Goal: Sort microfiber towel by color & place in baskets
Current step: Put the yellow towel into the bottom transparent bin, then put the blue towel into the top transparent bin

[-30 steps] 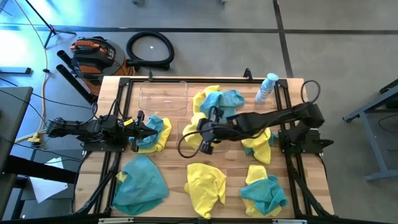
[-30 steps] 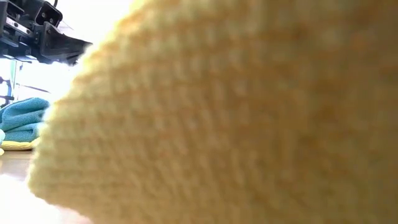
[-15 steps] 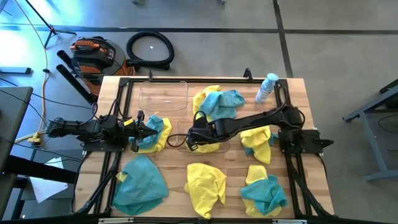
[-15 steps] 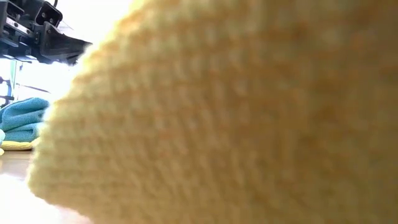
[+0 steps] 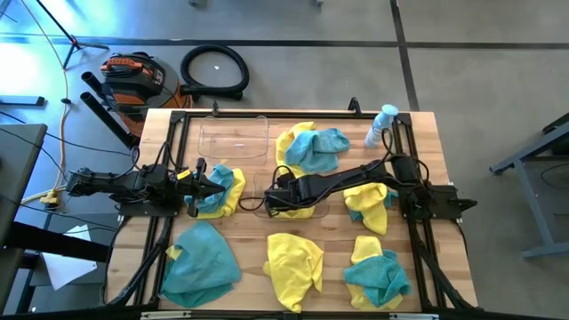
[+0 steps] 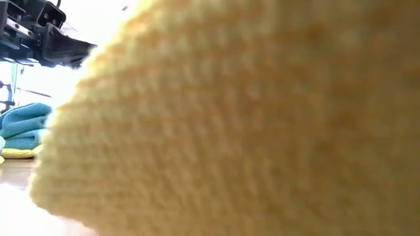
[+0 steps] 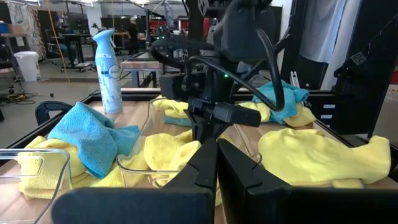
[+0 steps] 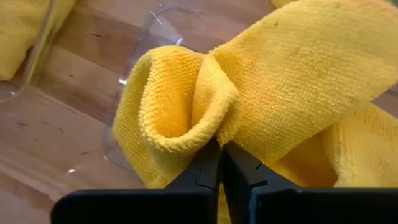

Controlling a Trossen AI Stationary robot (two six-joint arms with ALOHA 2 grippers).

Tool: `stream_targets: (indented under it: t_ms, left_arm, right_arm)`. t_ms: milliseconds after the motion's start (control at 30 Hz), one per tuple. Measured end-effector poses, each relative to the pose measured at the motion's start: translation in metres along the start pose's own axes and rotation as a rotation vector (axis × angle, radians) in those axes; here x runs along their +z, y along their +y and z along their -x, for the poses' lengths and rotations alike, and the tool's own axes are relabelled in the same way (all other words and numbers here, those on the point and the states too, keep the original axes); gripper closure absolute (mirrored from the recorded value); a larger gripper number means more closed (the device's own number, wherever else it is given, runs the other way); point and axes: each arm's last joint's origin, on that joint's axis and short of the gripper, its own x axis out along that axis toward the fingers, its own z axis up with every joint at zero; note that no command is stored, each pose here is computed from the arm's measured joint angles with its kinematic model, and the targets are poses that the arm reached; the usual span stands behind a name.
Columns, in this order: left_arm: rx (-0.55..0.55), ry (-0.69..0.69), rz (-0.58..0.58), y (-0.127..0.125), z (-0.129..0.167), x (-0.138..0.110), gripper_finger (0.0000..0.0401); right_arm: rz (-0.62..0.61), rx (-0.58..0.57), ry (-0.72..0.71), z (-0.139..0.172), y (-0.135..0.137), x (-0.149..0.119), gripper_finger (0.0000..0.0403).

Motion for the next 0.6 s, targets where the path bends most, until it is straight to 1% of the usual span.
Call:
stream_targets:
  t_ms: [133, 300, 433, 600]
  left_arm:
    - [0.000, 0.000, 0.000, 0.000, 0.000, 0.000, 0.0401]
    - [0.000, 0.000, 0.000, 0.000, 0.000, 0.000, 0.0401]
    - [0.000, 0.000, 0.000, 0.000, 0.000, 0.000, 0.0401]
    - [0.000, 0.000, 0.000, 0.000, 0.000, 0.000, 0.0401]
  right_arm:
    - [-0.011, 0.010, -0.005, 0.004, 0.000, 0.003, 0.0352]
    - [-0.008, 0.025, 0.044, 0.013, 0.003, 0.009, 0.0289]
    - [0.026, 0.014, -0.011, 0.039, 0.010, 0.019, 0.0259]
    - [0.070, 0.002, -0.075, 0.082, 0.018, 0.029, 0.0245]
